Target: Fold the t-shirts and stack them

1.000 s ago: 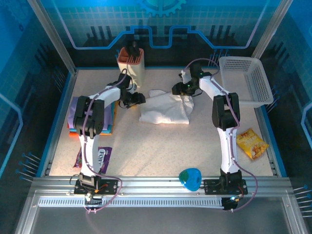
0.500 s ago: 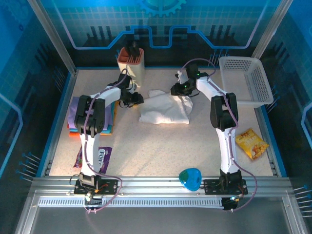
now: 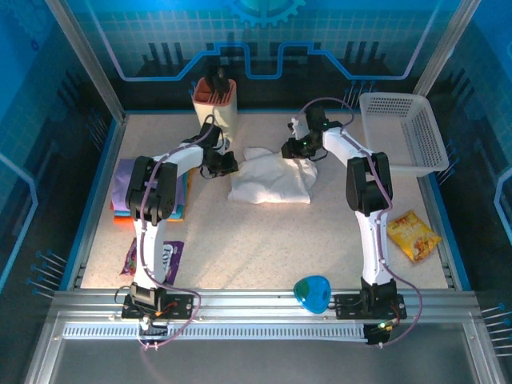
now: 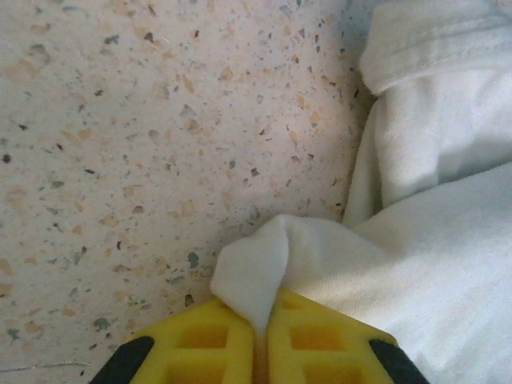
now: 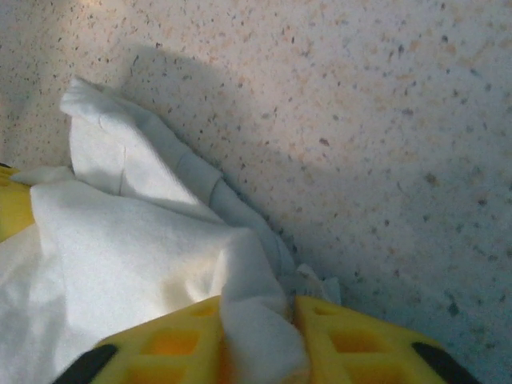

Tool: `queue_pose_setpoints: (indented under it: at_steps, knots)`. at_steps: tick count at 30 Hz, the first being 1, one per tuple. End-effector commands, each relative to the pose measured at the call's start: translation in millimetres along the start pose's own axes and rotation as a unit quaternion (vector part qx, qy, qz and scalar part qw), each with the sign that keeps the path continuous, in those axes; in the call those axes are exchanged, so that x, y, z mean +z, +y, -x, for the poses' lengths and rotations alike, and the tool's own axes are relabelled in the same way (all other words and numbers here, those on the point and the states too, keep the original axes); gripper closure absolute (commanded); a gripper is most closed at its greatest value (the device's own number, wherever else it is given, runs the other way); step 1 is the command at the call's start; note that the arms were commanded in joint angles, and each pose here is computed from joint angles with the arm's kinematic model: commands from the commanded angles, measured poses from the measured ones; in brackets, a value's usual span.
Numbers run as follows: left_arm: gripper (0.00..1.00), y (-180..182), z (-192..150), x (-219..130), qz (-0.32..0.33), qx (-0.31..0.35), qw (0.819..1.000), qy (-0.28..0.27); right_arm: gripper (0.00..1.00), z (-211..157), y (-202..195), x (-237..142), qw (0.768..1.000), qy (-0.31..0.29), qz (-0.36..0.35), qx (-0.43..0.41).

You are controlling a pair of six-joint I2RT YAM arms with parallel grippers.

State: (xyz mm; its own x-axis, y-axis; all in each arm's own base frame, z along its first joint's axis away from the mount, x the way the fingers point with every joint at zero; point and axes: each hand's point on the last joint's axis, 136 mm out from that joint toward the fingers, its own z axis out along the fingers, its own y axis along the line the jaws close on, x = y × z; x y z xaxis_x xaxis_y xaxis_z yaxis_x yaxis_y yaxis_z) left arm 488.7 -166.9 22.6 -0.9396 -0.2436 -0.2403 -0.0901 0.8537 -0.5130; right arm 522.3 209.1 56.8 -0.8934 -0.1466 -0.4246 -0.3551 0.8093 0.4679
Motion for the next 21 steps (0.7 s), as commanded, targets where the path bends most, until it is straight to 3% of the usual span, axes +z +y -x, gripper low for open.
queue_pose_setpoints:
  at_steps: [1,4,11,21]
  knots:
    - [0.96,-7.7,-1.0,-6.4,-0.01,0.002,1.0,-0.004,0.78,17.5,20.8,-27.4,0.999,-0.036,-0.012,-0.025]
    - [1.0,-13.3,4.9,-17.8,-0.009,0.006,1.0,-0.018,0.84,19.3,23.6,-37.8,0.998,-0.043,-0.03,-0.025]
    - [1.0,-37.2,7.9,-50.8,-0.024,0.027,0.999,-0.037,0.85,17.6,35.1,-66.8,0.995,-0.062,-0.065,-0.03]
    - [1.0,-78.2,0.3,-86.0,-0.069,0.071,0.993,-0.057,0.94,-14.6,40.1,-108.6,0.993,-0.071,-0.098,0.014]
